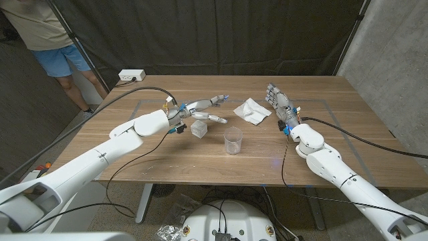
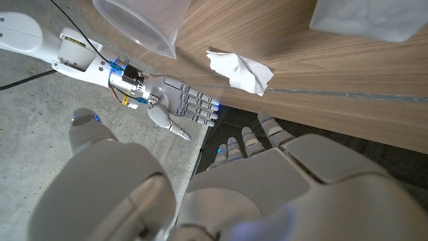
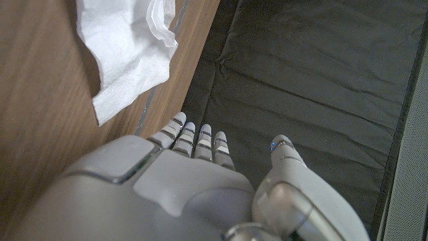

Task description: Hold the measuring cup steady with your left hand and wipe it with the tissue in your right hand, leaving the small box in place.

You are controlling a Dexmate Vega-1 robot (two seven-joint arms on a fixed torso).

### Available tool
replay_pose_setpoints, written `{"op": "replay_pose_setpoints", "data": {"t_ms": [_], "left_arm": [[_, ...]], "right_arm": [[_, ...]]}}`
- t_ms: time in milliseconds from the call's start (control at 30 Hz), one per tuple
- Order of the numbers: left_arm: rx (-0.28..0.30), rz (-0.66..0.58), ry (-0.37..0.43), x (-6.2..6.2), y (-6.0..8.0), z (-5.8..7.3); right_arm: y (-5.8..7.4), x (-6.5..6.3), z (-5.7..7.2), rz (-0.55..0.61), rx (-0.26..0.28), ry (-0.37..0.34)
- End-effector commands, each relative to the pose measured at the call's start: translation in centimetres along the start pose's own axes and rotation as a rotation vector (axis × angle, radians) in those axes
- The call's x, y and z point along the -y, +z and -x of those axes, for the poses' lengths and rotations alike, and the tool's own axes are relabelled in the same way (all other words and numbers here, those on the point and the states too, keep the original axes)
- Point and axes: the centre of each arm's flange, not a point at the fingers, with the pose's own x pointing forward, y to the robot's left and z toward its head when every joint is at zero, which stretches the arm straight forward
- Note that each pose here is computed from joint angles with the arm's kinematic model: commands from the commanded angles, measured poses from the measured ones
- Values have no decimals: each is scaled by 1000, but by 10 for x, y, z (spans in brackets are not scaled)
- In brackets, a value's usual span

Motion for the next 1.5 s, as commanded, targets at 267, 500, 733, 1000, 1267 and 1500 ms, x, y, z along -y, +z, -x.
{"op": "replay_pose_setpoints", "data": {"t_ms": [267,500,733,1000,1267,1500], "left_arm": [[5,-144,-132,22,16,-5],[-2,-175,-166,26,18,-8],[-17,-258,-195,33,24,-12],[-17,-263,-211,44,25,-16],[-2,-134,-192,53,9,-21],[17,35,-177,65,-7,-28]], "right_arm": [[1,-7,9,3,8,-9],[0,-6,10,-1,5,-10],[-2,-5,11,-4,4,-11],[-4,-4,11,-8,0,-10],[-5,-2,13,-9,-1,-11],[-5,1,15,-7,-3,-15]]}}
